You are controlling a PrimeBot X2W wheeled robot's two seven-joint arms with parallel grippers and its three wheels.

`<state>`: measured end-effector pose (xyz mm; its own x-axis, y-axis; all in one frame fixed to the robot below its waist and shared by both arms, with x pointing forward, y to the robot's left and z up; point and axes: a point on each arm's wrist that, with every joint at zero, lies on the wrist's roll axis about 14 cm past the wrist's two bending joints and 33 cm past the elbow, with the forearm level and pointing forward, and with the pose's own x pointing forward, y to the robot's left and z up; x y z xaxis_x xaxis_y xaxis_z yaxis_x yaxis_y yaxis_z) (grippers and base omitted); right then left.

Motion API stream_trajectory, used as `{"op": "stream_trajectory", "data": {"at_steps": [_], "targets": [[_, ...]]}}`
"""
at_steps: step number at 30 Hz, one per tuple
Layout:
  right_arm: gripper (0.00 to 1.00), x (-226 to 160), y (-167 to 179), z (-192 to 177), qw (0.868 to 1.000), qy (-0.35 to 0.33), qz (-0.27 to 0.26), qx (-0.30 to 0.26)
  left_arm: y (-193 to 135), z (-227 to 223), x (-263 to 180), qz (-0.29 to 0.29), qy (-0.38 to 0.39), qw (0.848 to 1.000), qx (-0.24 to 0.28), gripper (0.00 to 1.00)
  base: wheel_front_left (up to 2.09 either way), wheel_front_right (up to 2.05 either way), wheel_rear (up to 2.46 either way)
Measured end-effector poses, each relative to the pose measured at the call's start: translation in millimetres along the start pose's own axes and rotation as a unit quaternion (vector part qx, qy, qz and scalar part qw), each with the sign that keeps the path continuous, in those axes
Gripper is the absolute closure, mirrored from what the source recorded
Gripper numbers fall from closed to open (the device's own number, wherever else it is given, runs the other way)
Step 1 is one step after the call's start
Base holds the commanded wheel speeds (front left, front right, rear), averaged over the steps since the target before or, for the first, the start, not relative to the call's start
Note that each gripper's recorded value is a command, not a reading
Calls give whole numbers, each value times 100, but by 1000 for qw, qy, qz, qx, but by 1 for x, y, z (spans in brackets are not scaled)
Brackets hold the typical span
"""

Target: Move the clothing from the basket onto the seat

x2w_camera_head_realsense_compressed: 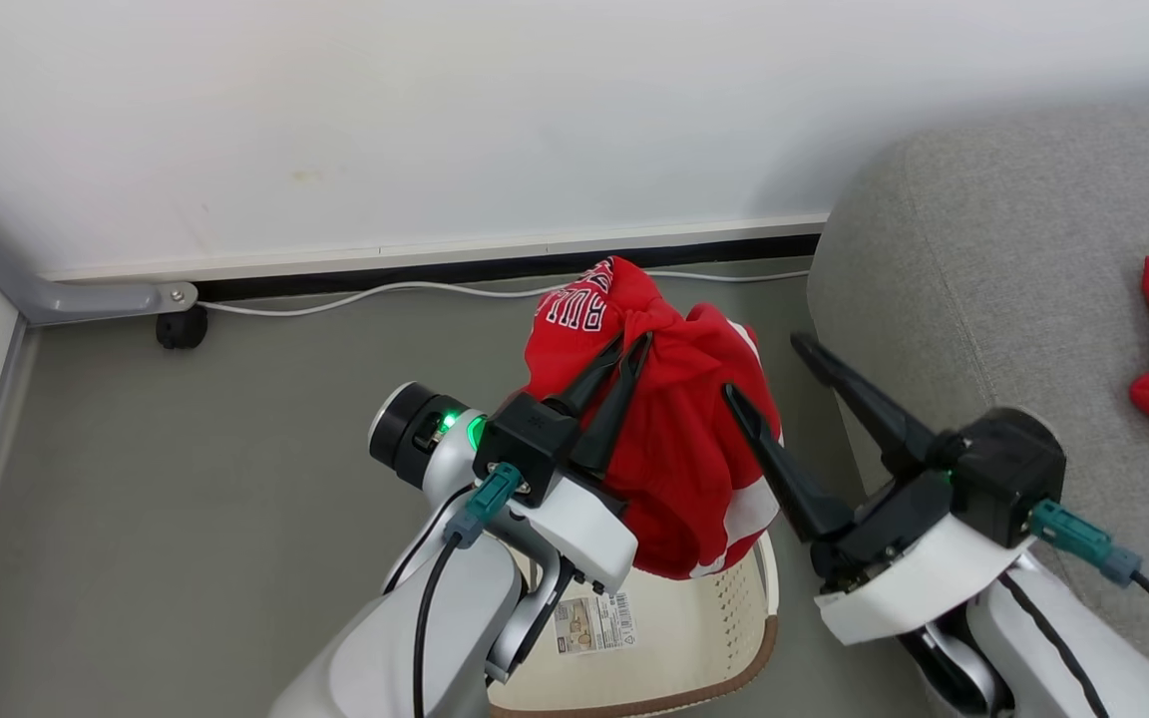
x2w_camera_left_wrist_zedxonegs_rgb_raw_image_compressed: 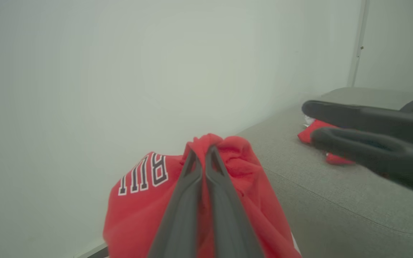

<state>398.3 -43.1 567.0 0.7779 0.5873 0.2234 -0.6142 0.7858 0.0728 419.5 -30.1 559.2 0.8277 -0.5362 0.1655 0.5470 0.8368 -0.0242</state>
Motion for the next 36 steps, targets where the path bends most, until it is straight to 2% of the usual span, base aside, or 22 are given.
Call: {"op": "stream_trajectory", "data": {"at_steps": [6,12,20,27,33,34,35,36], "targets": [[0,17,12,11,998,-8,49,-48,1,2,-2,2,-2,1000,1,100,0,0,0],[0,24,22,-11,993,31,85,-77,1,3,-4,1,-4,1000,1,100,0,0,0],[0,29,17,-36,986,77,99,-109,-5,6,-5,-9,-8,1000,-4,100,0,0,0],[0,26,21,-68,978,131,114,-114,-10,7,-6,-16,-9,1000,-8,100,0,0,0],[0,22,25,-96,974,176,116,-81,-13,3,-8,-20,-4,1000,-13,100,0,0,0],[25,23,25,-98,974,180,115,-77,-12,2,-8,-18,-2,1000,-16,100,0,0,0],[67,25,24,-99,974,181,115,-73,-11,1,-8,-15,-1,1000,-18,100,0,0,0],[100,26,24,-99,974,182,115,-70,-11,0,-9,-14,1,1000,-20,100,0,0,0]]}}
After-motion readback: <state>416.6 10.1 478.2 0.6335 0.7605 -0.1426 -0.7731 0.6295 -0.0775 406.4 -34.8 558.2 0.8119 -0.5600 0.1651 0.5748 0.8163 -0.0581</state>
